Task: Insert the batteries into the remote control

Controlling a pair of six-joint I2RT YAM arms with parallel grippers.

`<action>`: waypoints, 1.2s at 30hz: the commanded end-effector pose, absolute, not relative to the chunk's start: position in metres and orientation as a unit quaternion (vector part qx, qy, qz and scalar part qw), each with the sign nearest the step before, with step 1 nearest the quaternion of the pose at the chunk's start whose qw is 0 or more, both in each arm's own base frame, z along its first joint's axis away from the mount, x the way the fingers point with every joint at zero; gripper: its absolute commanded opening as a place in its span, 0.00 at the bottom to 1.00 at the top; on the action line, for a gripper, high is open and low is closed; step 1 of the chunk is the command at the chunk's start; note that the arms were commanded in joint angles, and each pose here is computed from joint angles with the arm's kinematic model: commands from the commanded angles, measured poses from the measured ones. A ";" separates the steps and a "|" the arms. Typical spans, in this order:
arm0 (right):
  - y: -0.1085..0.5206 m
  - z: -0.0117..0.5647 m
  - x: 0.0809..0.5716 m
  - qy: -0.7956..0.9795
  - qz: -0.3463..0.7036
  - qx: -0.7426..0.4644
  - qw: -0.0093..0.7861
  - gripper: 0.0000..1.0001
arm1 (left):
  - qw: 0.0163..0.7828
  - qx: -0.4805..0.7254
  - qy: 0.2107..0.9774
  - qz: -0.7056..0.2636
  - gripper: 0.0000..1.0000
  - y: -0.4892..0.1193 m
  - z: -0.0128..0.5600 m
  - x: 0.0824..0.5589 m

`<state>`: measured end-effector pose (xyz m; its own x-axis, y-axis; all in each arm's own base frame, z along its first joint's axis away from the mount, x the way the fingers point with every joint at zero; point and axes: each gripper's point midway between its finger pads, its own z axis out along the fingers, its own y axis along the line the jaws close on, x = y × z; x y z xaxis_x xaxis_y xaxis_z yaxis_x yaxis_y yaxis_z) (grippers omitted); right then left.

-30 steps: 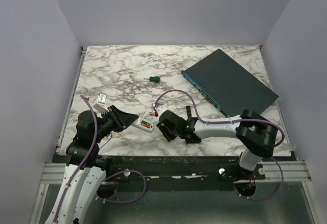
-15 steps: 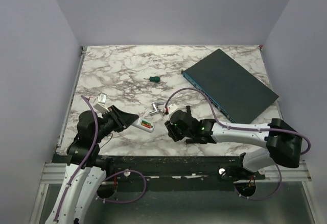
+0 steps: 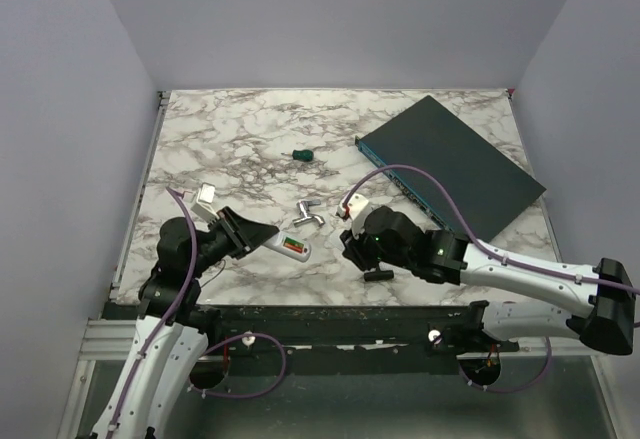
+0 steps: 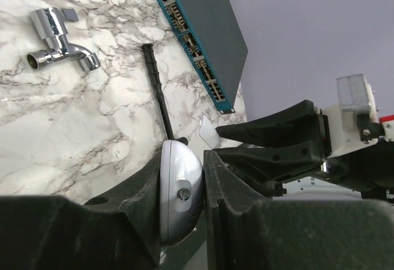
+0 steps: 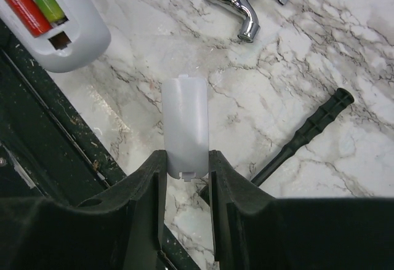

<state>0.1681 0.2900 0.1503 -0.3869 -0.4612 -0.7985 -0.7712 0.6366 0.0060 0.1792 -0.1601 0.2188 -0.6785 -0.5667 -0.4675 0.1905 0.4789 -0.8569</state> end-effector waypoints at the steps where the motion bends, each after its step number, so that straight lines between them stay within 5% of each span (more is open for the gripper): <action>1: 0.283 0.173 0.160 0.783 0.186 -0.436 0.402 0.32 | 0.360 -0.114 0.743 -0.552 0.00 -0.173 0.223 0.176; 36: 0.351 0.223 0.151 0.714 0.250 -0.508 0.411 0.26 | 0.331 -0.156 0.699 -0.614 0.00 -0.179 0.210 0.178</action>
<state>0.1526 0.3383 0.2110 -0.1940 -0.5237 -0.8295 -0.9143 0.4030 -0.0406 0.1808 -0.1771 0.2029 -0.7233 -0.6388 -0.2623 0.1557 0.2191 -0.9632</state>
